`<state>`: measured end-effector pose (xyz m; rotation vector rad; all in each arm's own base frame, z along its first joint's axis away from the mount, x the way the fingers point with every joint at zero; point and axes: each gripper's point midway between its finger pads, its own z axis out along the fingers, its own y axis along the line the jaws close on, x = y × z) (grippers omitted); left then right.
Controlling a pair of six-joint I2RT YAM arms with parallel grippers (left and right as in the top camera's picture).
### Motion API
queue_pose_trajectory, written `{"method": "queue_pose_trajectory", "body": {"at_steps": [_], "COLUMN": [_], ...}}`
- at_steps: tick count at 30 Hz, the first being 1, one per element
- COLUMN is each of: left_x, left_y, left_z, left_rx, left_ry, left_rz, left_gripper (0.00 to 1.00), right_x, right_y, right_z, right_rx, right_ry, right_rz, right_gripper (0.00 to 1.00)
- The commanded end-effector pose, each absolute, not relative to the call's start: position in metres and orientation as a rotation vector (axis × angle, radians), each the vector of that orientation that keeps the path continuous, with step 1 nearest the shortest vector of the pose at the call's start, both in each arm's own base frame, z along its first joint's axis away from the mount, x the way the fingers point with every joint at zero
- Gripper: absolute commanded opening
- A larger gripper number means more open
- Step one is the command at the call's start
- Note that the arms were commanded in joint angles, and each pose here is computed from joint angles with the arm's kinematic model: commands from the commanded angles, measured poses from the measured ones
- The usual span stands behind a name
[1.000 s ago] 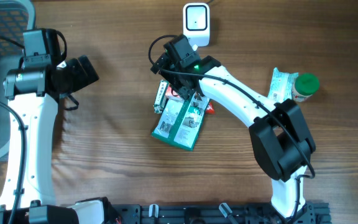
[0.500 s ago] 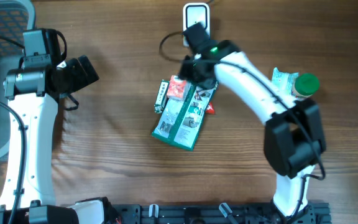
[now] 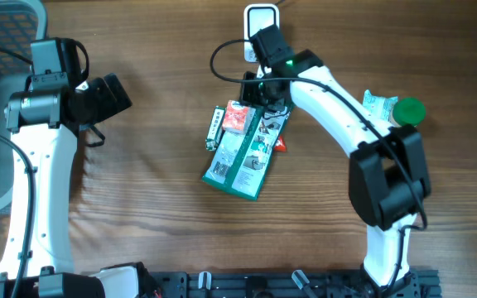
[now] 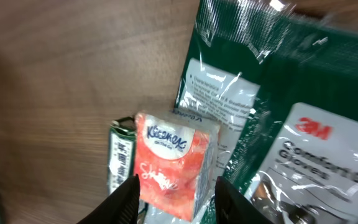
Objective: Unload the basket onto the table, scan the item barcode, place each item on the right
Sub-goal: 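Grasp the red Kleenex tissue pack with the right gripper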
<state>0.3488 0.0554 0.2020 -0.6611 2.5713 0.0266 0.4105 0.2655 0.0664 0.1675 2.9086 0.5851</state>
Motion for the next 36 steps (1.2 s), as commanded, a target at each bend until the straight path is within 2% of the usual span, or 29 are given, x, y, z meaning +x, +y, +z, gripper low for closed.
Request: {"method": "queue_pose_trajectory", "body": {"at_steps": [1,10,22,30,32,33,34,36], "left_x": [0.352,0.352,0.352,0.352,0.352,0.352,0.352,0.352], "left_y": [0.056,0.056,0.056,0.056,0.056,0.056,0.056,0.056], "left_z": [0.205,0.205,0.205,0.205,0.205,0.205,0.205,0.205], "left_rx": [-0.665,-0.665,-0.665,-0.665,-0.665,-0.665,-0.665,-0.665], "left_ry": [2.562,2.562,2.562,2.562,2.562,2.562,2.562,2.562], "left_rz": [0.019,0.020,0.020,0.020,0.020,0.020,0.020,0.019], "left_gripper": [1.00,1.00,1.00,1.00,1.00,1.00,1.00,1.00], "right_x": [0.393,0.383,0.391,0.385,0.382,0.382,0.383,0.387], "right_y": [0.274,0.269,0.262,0.264,0.263,0.262,0.261,0.255], "right_z": [0.033,0.019,0.017,-0.005,-0.012,-0.013,-0.012,-0.005], "right_rx": [0.123,0.135,0.144,0.160,0.157,0.152,0.145,0.168], "right_ry": [3.000,3.034,2.999,2.980,2.980,2.977,2.975,2.974], "right_rz": [0.571,0.533,0.461,0.472,0.471,0.461,0.456,0.453], "right_gripper": [0.33,0.34,0.34,0.29,0.24,0.10,0.04,0.04]}}
